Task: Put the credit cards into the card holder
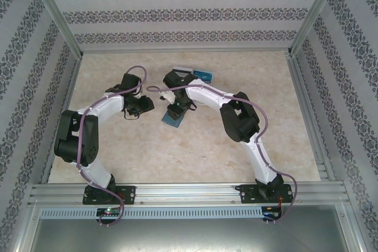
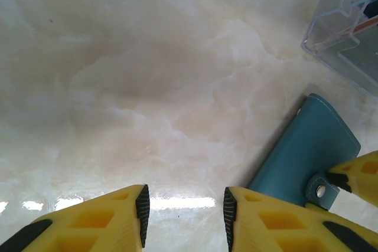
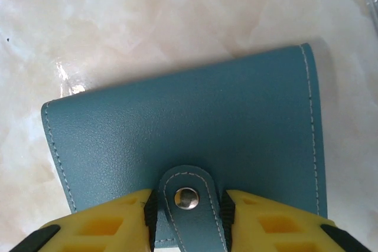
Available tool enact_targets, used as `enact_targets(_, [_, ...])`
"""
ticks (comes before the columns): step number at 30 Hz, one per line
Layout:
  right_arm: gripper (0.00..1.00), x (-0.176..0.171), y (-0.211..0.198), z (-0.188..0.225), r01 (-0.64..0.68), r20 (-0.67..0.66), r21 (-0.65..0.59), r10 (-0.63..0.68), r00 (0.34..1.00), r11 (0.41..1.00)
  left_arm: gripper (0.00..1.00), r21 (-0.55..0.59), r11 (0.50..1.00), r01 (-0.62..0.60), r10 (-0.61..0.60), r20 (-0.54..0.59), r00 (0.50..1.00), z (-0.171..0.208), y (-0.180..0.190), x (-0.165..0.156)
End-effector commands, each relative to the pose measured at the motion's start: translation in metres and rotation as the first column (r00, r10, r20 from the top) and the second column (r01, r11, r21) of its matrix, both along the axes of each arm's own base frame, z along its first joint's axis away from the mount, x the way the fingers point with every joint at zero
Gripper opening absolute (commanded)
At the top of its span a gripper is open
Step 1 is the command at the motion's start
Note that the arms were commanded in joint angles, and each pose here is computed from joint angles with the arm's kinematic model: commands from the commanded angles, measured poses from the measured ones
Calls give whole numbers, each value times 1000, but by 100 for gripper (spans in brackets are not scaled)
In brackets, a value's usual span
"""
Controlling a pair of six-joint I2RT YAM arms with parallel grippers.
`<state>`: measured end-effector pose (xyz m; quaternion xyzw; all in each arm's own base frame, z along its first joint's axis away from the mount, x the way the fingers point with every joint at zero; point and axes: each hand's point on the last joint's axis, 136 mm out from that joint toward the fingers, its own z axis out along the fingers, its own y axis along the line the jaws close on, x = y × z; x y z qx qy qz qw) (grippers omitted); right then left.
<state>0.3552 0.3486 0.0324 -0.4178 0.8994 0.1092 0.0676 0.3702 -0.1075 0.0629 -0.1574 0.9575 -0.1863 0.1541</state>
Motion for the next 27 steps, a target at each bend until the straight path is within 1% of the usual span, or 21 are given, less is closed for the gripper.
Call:
enact_targets(1, [38, -5, 0, -6, -44, -3, -52, 44, 999, 998, 40, -12, 1000, 12, -13, -5, 1000, 0, 0, -3])
enact_targets(5, [37, -14, 7, -12, -69, -12, -63, 68, 998, 996, 40, -13, 1000, 11, -11, -3, 1000, 0, -1, -2])
enact_targets(7, [34, -17, 7, -20, -68, -32, -72, 66, 997, 995, 40, -12, 1000, 10, -10, -3, 1000, 0, 0, -2])
enact_targets(8, [30, -18, 6, -24, -67, -42, -81, 63, 997, 995, 40, -13, 1000, 9, -9, -4, 1000, 0, -1, -2])
enact_targets(10, [17, -19, 1, -31, -61, -52, -102, 56, 997, 993, 40, -21, 1000, 8, -8, -3, 1000, 0, -2, -2])
enact_targets(11, [12, -19, 0, -33, -58, -53, -105, 53, 997, 993, 40, -24, 1000, 11, -11, -4, 1000, 0, -2, -2])
enact_targets(14, [4, -19, -2, -29, -43, -43, -87, 39, 998, 995, 40, -25, 1000, 12, -12, -6, 1000, -1, -3, -2])
enact_targets(16, [3, -16, -1, -19, -29, -17, -63, 28, 999, 998, 40, -35, 999, 7, -8, -5, 1000, -1, -4, -1])
enact_targets(18, [0, -12, 3, -4, -4, 11, -2, 4, 1000, 1000, 40, -61, 998, 9, -10, -3, 1000, -2, -8, 0])
enact_targets(23, [0, -2, 14, 28, 64, 63, 180, -76, 995, 982, 40, -101, 995, 5, -5, 3, 1000, -1, -15, 2])
enact_targets(27, [0, 1, 21, 47, 53, 121, 279, -90, 989, 959, 41, -145, 988, 44, -43, 8, 999, 1, -30, 3])
